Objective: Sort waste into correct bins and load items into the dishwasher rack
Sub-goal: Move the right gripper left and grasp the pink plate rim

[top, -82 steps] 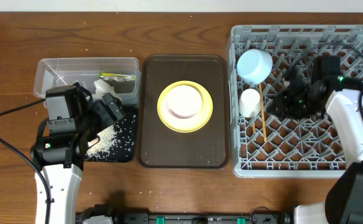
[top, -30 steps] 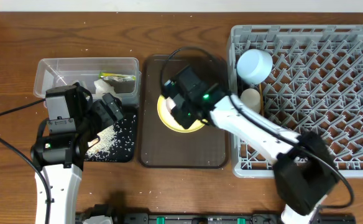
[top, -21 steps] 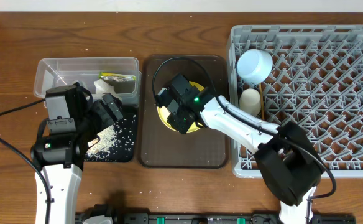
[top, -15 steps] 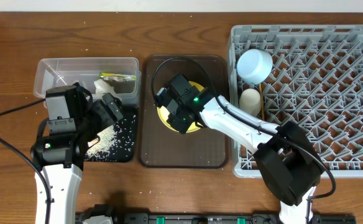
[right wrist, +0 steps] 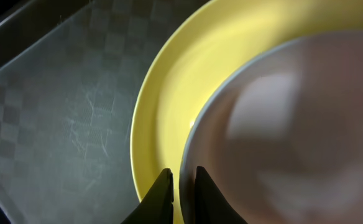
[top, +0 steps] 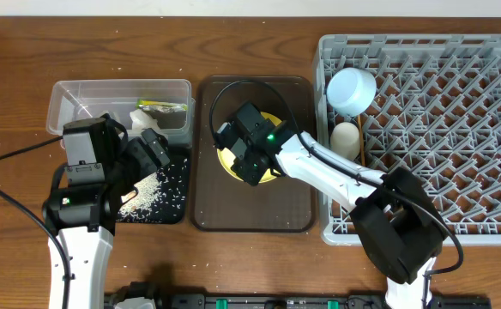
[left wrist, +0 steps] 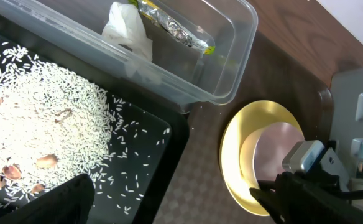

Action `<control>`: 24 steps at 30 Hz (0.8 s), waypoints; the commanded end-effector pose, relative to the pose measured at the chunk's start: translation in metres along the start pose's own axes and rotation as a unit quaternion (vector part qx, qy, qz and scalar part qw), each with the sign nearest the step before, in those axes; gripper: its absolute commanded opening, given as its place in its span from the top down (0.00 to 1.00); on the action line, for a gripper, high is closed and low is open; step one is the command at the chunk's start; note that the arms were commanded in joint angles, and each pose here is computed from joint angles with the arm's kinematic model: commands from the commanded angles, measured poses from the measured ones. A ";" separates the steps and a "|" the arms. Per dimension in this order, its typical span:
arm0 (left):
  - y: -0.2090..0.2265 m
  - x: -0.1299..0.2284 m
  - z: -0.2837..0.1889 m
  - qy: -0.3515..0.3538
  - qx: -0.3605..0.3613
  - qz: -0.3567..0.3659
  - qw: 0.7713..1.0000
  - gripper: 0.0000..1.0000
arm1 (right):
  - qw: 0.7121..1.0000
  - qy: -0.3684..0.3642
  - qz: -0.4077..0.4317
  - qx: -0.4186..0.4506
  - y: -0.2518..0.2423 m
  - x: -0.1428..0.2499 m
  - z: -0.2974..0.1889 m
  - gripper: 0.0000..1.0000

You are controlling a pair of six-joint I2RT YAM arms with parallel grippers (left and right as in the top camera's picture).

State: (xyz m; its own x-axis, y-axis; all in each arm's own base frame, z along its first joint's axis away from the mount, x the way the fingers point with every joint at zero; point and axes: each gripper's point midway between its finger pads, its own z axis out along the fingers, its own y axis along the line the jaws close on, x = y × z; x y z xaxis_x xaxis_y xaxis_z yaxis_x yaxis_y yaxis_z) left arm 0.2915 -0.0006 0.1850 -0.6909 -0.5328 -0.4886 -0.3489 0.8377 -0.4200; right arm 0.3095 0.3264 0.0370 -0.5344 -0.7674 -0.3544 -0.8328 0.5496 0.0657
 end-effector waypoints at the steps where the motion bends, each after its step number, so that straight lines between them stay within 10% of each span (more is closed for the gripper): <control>1: -0.003 -0.007 -0.005 -0.010 0.003 0.007 1.000 0.04 | 1.000 -0.003 -0.012 -0.005 0.008 -0.005 -0.002 0.89; 24: -0.003 -0.008 -0.005 -0.010 0.003 0.007 1.000 0.04 | 0.996 -0.082 0.005 -0.039 0.020 -0.045 -0.055 0.99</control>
State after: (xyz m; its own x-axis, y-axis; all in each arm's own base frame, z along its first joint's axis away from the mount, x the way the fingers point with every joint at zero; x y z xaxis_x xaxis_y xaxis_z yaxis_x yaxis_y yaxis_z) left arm 0.2916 -0.0006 0.1850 -0.6907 -0.5327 -0.4889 -0.3488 0.8378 -0.4201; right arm 0.3087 0.3352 0.0540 -0.5283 -0.7528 -0.3927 -0.8378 0.5374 0.0970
